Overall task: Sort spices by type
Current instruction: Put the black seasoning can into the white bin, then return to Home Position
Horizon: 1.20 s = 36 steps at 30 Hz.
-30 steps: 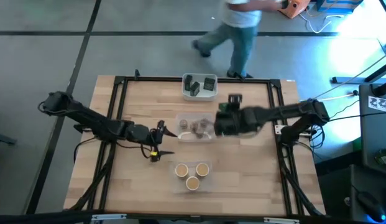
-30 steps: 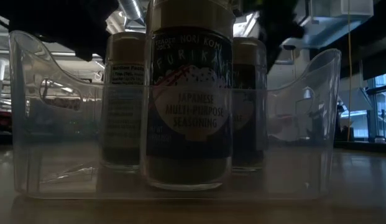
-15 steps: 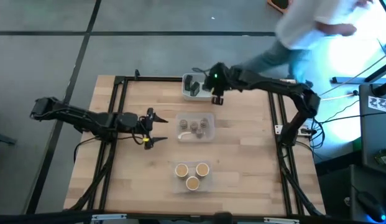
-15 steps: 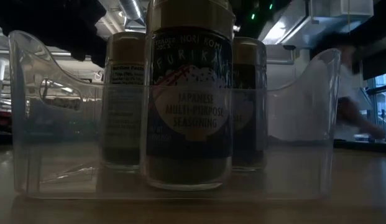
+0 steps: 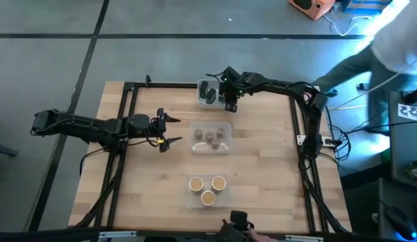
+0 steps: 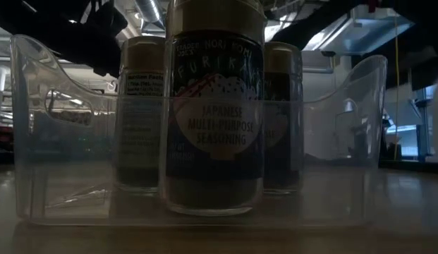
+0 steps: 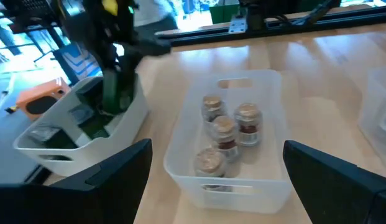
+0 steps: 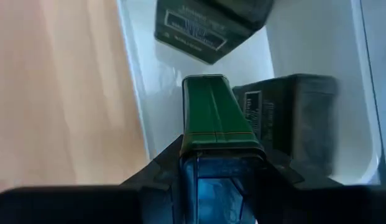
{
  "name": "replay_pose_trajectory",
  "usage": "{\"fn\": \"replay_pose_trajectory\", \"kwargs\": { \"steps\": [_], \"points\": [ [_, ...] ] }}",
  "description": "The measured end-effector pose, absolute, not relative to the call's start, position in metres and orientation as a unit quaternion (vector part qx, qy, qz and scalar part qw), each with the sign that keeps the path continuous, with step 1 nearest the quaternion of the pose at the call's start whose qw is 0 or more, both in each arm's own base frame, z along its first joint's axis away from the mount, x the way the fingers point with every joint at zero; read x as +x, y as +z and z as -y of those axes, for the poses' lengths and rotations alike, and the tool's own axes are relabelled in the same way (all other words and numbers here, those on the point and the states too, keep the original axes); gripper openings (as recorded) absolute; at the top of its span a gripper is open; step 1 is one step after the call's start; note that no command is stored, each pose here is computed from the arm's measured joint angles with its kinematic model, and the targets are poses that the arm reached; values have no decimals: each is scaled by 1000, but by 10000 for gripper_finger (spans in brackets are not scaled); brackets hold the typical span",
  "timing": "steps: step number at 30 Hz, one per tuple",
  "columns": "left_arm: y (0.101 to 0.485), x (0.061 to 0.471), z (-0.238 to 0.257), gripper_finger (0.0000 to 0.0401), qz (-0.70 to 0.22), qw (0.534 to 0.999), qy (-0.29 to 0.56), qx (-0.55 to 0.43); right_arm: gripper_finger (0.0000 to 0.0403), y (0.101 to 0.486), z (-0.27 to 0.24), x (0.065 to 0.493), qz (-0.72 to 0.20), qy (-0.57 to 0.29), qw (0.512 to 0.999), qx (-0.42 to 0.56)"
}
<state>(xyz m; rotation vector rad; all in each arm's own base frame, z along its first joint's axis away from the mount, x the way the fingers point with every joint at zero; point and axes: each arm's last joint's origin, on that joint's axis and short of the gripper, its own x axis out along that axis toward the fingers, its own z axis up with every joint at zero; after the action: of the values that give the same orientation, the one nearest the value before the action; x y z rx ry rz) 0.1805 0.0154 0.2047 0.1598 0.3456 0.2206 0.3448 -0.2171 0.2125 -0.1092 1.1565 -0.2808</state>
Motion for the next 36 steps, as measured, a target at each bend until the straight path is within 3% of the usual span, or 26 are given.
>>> {"fn": "replay_pose_trajectory", "kwargs": {
  "steps": [10,19,24,36],
  "points": [
    [208,182,-17,345,-154,978,113,89,140,199,223,345,-559,-138,816,-47],
    [208,182,-17,345,-155,978,114,77,238,201,223,346,-566,-148,809,-54],
    [209,182,-17,345,-150,979,115,77,265,228,215,349,-579,-137,802,-52],
    [209,181,-19,345,-155,972,154,89,268,304,161,331,-538,-127,833,-30]
  ]
}}
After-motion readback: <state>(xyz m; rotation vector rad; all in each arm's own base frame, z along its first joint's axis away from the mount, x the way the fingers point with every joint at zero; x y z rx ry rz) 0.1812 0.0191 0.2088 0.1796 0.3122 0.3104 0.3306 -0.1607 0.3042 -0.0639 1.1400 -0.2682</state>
